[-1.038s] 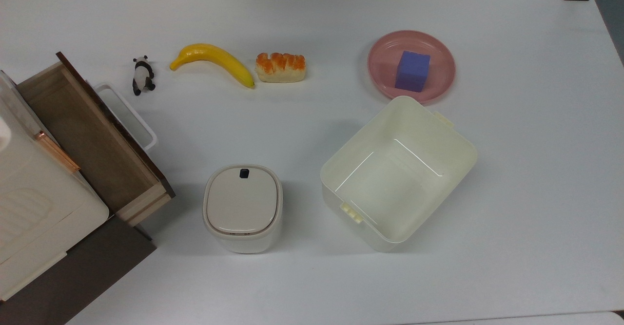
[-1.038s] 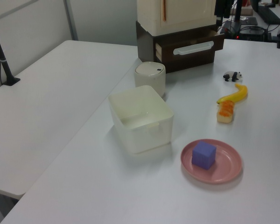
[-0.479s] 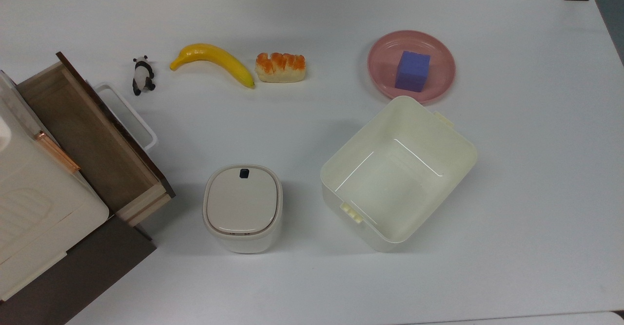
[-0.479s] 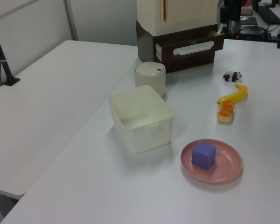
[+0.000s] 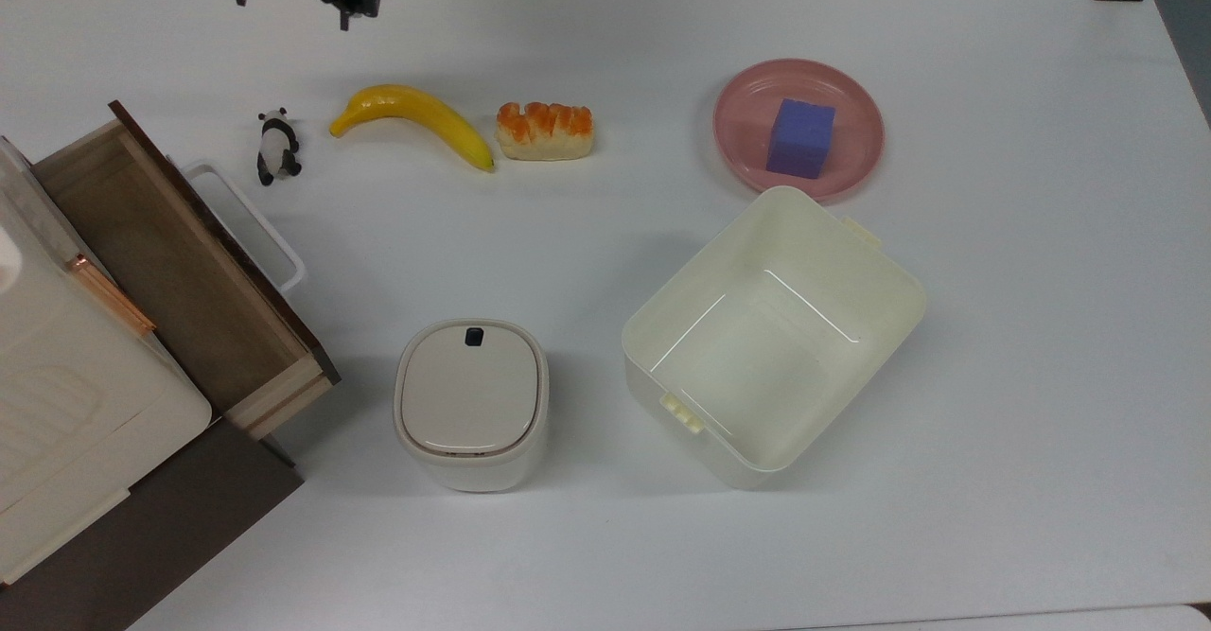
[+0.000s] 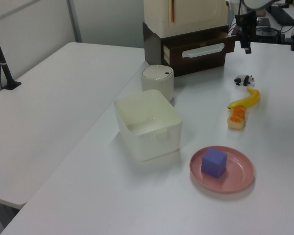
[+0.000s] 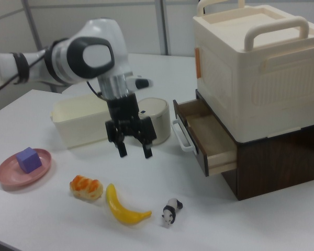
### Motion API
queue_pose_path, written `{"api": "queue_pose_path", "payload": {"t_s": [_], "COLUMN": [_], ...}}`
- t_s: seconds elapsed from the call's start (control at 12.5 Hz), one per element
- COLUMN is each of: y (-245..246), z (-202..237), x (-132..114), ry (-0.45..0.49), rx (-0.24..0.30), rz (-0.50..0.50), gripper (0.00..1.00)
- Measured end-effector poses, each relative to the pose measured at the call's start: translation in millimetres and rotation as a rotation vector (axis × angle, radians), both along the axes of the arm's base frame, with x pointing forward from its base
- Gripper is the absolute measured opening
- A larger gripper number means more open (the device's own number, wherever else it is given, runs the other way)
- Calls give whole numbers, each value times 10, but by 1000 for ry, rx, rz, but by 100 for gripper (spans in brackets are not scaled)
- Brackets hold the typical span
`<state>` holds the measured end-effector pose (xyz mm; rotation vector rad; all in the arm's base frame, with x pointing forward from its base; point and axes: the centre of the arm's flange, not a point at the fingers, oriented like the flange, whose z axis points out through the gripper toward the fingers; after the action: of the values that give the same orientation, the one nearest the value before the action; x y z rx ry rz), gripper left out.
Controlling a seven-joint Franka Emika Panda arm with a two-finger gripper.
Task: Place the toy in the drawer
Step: 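Move the open gripper over the panda toy and lower it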
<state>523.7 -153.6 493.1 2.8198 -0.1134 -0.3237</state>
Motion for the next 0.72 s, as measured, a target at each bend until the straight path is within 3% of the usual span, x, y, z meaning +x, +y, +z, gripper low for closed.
{"api": "queue_pose_path", "payload": {"t_s": [0.24, 0.56, 0.72], "y": [-235, -294, -326], "z": [-453, -1275, -1478], "x": [-87, 81, 112], "ry": [20, 108, 140], "rx": [-43, -78, -100], "rz": [24, 100, 126], "gripper": [100, 100, 100]}}
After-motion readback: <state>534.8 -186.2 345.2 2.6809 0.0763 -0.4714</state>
